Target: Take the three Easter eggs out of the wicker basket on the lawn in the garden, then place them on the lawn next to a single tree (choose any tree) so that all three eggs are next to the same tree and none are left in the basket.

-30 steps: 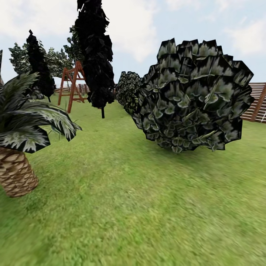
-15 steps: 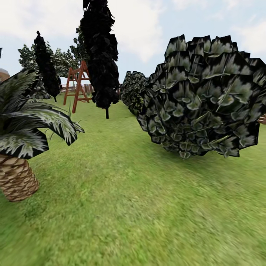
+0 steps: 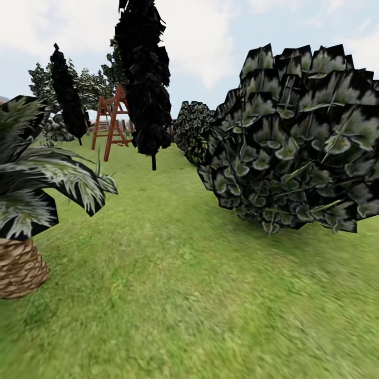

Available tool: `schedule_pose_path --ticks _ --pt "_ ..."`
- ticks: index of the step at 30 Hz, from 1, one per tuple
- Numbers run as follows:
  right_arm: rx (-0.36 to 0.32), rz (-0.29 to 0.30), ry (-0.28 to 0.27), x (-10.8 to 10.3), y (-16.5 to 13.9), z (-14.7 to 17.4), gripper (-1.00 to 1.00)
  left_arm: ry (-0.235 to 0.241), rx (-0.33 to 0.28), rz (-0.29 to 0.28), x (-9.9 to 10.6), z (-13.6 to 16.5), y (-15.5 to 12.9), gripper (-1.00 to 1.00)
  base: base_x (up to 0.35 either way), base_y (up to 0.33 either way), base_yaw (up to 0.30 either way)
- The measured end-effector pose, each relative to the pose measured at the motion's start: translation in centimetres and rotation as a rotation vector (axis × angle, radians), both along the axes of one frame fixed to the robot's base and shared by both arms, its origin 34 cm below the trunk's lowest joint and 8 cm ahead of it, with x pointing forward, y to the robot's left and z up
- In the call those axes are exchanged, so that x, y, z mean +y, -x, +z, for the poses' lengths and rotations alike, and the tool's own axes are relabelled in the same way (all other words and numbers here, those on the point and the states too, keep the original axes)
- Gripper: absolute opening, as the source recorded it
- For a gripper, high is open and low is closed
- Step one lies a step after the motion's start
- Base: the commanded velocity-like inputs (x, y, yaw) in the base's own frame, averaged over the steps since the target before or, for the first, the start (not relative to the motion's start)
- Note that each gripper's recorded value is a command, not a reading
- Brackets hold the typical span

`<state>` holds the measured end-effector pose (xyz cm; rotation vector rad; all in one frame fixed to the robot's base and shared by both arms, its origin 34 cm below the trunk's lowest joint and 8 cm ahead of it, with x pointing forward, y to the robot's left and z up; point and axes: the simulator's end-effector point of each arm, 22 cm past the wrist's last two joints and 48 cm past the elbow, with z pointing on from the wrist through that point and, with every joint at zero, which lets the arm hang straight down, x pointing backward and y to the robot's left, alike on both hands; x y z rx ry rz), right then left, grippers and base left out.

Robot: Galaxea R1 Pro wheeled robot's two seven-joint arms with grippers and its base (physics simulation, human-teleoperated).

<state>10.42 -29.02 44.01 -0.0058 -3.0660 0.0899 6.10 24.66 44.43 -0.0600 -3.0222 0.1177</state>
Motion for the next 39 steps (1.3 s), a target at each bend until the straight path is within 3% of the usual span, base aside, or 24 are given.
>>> schedule_pose_path --ticks 13,39 --pt "0.000 0.000 0.000 0.00 0.00 0.00 1.00 0.000 -0.003 0.000 0.00 -0.01 -0.06 1.00 0.335 0.000 0.092" --pt "0.000 0.007 0.001 -0.13 0.00 0.01 1.00 0.004 0.002 -0.005 -0.22 0.01 0.10 1.00 0.335 0.000 0.001"
